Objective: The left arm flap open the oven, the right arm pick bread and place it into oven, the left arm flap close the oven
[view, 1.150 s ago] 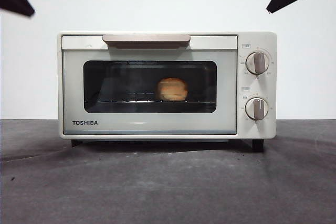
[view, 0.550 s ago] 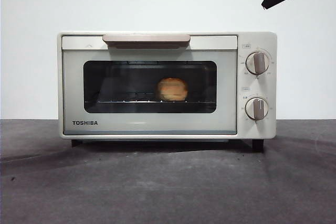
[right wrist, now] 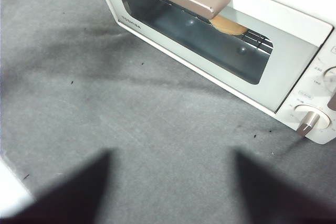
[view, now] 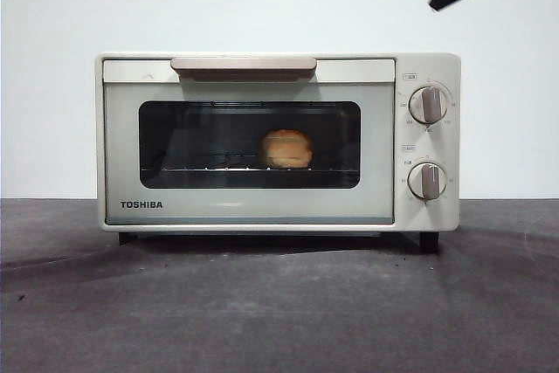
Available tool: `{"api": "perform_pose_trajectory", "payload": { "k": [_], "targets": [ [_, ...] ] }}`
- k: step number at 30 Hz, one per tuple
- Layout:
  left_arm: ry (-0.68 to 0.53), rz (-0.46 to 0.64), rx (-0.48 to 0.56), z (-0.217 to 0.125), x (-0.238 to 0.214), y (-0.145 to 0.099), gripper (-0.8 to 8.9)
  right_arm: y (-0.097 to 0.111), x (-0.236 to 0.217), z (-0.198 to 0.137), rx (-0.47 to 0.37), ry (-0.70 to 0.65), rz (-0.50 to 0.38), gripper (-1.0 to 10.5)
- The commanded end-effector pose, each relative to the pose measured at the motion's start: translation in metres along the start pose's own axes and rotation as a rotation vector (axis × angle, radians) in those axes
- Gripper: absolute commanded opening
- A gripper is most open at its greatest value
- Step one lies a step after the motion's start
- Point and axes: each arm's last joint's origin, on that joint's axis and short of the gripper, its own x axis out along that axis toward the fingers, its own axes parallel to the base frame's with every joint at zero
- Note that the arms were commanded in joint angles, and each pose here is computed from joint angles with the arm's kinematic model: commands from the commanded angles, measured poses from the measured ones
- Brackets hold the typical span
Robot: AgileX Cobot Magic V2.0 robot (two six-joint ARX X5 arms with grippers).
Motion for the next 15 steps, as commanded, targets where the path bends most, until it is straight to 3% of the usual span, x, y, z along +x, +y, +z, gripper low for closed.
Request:
{"api": "perform_pose_trajectory", "payload": {
  "k": [1,15],
  "targets": [
    [-0.024,-0.004,0.026,0.006,-0.0043,-0.0024,0.17,0.0029,-0.0007,0.0043,0.0,-0.015,0.011,0.1],
    [-0.026,-0.004,0.026,0.006,-0.0046,-0.0025,0.17,0.0029,-0.0007,0.0043,0.003,-0.015,0.01,0.1]
  ]
}}
